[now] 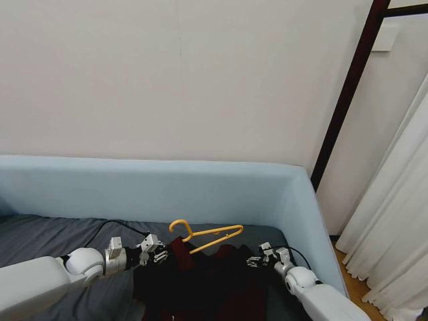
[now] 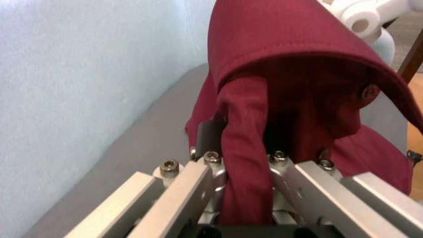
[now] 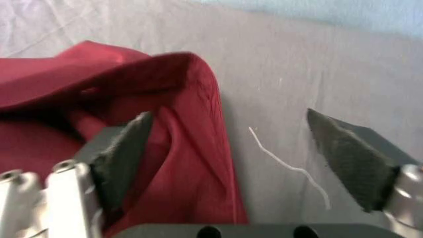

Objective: Pick up the clothes from the sofa and hang them on the clothes hanger.

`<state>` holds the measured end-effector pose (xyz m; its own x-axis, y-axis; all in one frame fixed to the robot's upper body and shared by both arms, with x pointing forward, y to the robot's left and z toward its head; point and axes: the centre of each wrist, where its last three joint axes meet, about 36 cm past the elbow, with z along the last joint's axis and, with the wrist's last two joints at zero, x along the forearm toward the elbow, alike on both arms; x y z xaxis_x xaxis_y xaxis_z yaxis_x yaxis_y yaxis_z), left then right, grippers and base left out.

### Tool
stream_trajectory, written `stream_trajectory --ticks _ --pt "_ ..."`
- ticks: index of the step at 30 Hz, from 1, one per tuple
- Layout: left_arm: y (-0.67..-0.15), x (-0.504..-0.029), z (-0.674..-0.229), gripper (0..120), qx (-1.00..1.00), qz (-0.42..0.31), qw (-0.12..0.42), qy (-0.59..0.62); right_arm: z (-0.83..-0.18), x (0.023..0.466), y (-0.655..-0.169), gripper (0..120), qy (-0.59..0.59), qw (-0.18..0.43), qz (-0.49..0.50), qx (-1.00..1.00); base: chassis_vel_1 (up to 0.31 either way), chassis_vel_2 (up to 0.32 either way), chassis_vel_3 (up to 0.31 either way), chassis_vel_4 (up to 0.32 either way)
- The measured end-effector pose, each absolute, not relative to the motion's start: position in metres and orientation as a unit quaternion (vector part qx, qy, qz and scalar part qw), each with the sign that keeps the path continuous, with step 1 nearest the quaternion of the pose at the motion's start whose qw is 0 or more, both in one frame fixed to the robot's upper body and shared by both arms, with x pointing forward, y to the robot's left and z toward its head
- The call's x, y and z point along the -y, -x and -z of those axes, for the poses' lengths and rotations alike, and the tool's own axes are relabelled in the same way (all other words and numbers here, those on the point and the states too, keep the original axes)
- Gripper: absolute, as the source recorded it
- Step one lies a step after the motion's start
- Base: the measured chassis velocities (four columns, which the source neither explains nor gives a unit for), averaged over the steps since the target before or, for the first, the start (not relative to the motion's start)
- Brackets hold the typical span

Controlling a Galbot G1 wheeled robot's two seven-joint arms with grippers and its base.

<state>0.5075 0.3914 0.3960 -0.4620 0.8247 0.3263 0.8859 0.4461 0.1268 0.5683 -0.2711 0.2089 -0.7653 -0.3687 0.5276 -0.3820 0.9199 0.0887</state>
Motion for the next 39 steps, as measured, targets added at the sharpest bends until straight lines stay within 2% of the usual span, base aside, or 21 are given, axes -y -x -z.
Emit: stream_trajectory --ticks 5,6,10,11,14,16,19,24,32,39 --pt "-0.506 -0.393 -0.398 1 0.842 0.145 0.109 0.508 -0.202 0.263 -0.568 69 -0.200 0.284 0.006 0.938 0.000 0.000 0.000 0.000" --pt "-0.506 -0.393 -0.398 1 0.842 0.145 0.109 0.508 -0.202 0.263 -0.568 69 -0.200 0.284 0.006 0.938 0.000 0.000 0.000 0.000" --pt "-0.504 -0.395 -0.395 1 0.842 0.146 0.113 0.507 -0.202 0.258 -0.564 49 -0.217 0.282 0.001 0.935 0.000 0.000 0.000 0.000" --pt "-0.504 -0.395 -0.395 1 0.842 0.146 0.113 0.507 -0.202 0.258 -0.564 49 -0.217 0.282 0.001 0.935 0.000 0.000 0.000 0.000" --pt "-0.502 -0.395 -0.395 1 0.842 0.145 0.113 0.507 -0.204 0.261 -0.566 35 -0.219 0.276 -0.003 0.936 0.000 0.000 0.000 0.000" --pt "-0.502 -0.395 -0.395 1 0.842 0.145 0.113 0.507 -0.204 0.262 -0.566 34 -0.219 0.274 -0.006 0.936 0.000 0.000 0.000 0.000" --pt "-0.503 -0.394 -0.395 1 0.844 0.145 0.111 0.504 -0.204 0.270 -0.565 17 -0.220 0.265 -0.017 0.939 0.000 0.000 0.000 0.000" --pt "-0.504 -0.392 -0.395 1 0.844 0.145 0.109 0.504 -0.202 0.272 -0.562 1 -0.227 0.263 -0.027 0.937 0.000 0.000 0.000 0.000" --pt "-0.501 -0.394 -0.396 1 0.844 0.146 0.110 0.504 -0.203 0.269 -0.558 0 -0.225 0.247 -0.032 0.942 0.000 0.000 0.000 0.000" --pt "-0.500 -0.407 -0.402 1 0.839 0.162 0.111 0.507 -0.241 0.277 -0.567 0 -0.187 0.213 0.007 0.959 0.000 0.000 0.000 0.000"
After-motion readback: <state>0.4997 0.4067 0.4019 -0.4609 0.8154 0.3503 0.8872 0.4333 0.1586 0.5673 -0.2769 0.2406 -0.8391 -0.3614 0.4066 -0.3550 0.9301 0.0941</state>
